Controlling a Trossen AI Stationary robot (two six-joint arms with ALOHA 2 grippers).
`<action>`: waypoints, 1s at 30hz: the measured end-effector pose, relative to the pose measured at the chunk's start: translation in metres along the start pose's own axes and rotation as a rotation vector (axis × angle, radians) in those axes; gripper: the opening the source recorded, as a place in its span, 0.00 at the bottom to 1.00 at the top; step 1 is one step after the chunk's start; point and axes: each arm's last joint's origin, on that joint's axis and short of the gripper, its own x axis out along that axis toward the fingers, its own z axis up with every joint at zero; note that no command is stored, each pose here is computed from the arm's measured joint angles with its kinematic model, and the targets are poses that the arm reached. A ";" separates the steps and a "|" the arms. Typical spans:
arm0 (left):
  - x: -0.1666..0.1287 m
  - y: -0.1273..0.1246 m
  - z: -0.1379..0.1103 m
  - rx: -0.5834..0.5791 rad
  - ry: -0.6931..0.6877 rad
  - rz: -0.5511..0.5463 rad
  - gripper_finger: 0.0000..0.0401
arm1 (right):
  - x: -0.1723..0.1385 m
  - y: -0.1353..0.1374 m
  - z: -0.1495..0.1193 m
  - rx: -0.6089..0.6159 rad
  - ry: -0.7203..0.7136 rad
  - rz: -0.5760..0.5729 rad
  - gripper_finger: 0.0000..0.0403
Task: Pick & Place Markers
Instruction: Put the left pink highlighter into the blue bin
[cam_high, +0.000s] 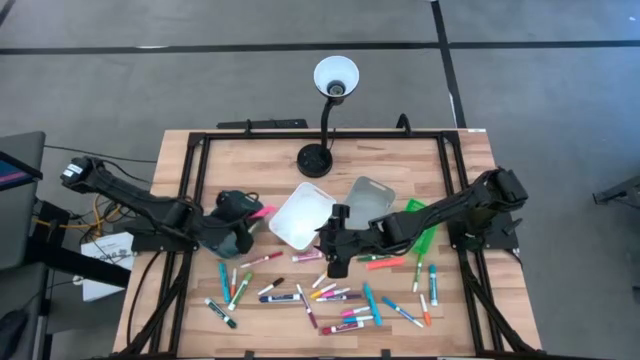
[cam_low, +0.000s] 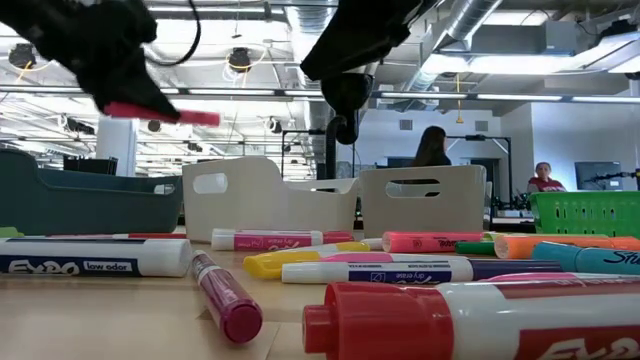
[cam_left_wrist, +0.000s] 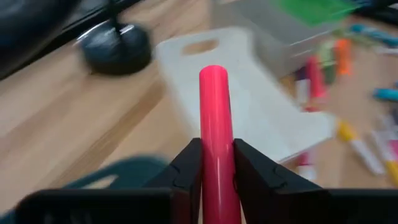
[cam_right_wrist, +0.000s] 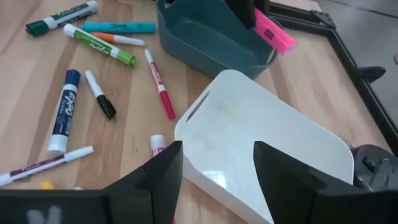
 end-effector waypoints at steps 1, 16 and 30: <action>0.001 0.002 -0.003 -0.024 0.011 0.020 0.18 | 0.000 0.000 0.000 0.000 0.000 0.000 0.46; 0.019 0.026 -0.062 -0.184 0.128 0.173 0.19 | 0.003 -0.006 0.000 0.011 0.004 -0.008 0.44; 0.025 0.021 -0.070 -0.154 0.263 0.134 0.28 | 0.003 -0.007 0.000 0.013 0.005 -0.009 0.44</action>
